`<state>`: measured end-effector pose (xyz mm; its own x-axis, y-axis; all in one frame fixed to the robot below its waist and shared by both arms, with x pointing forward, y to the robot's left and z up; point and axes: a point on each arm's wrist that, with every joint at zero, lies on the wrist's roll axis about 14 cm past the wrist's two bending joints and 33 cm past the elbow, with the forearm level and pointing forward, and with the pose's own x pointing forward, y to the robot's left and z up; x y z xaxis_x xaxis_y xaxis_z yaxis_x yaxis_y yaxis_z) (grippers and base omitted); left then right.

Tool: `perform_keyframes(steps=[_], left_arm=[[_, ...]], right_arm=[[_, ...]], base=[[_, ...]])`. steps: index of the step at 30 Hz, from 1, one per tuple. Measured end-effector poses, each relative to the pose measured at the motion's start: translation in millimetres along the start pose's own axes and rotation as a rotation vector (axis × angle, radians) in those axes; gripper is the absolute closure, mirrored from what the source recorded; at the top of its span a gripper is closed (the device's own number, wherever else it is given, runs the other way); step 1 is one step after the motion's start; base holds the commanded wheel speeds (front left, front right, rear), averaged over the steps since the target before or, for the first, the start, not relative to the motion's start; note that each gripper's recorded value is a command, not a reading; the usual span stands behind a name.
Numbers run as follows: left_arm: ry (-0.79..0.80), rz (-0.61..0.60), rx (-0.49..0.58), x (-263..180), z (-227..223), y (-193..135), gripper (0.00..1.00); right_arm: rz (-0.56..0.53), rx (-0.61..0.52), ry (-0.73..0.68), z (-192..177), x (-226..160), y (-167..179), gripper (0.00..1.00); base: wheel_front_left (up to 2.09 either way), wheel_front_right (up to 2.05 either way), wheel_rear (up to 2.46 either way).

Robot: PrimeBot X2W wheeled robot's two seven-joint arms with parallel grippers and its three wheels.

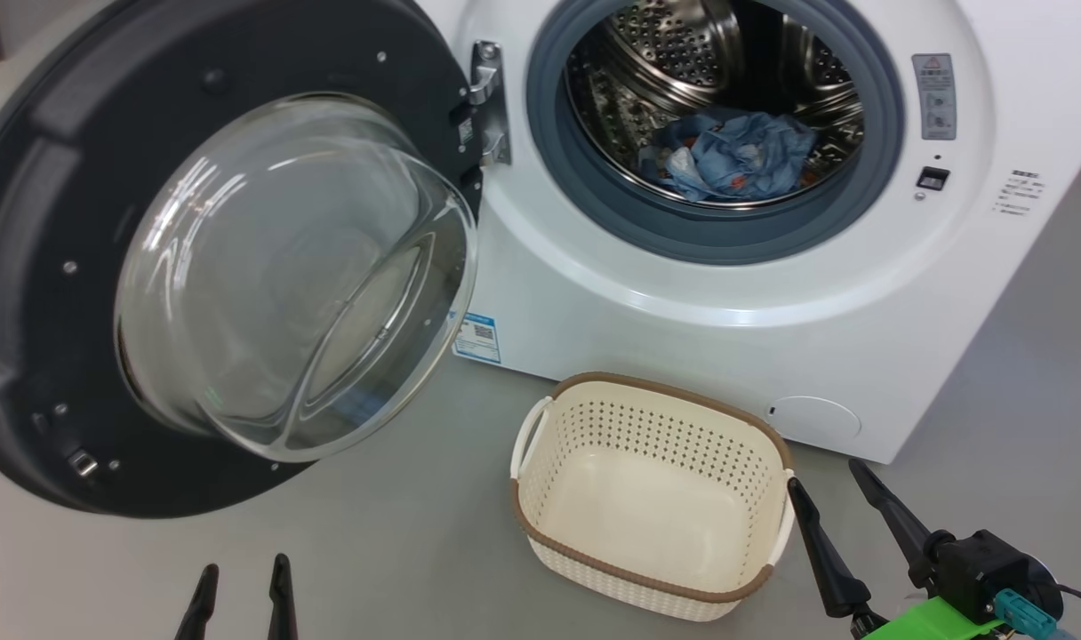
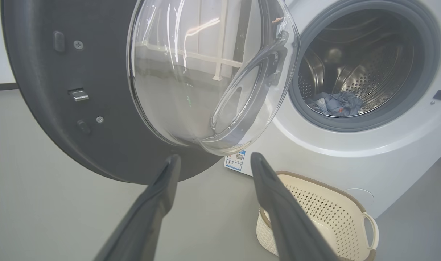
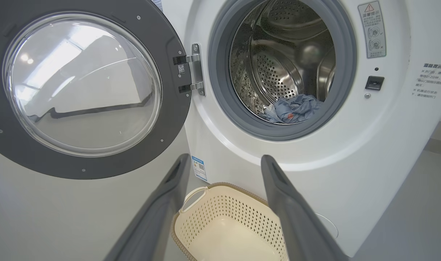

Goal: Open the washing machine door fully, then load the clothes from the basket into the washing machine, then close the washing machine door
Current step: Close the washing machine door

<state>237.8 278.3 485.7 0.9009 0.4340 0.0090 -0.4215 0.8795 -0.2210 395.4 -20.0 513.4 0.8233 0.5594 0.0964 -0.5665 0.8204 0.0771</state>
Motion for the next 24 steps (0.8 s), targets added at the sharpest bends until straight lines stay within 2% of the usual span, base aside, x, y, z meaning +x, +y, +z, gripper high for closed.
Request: perform_keyframes(steps=[24], left_arm=[[-0.029, 0.122, 0.005, -17, 10, 35, 0.00]], right_arm=[[0.098, 0.008, 0.011, -5, 20, 28, 0.00]], base=[[0.00, 0.00, 0.00]])
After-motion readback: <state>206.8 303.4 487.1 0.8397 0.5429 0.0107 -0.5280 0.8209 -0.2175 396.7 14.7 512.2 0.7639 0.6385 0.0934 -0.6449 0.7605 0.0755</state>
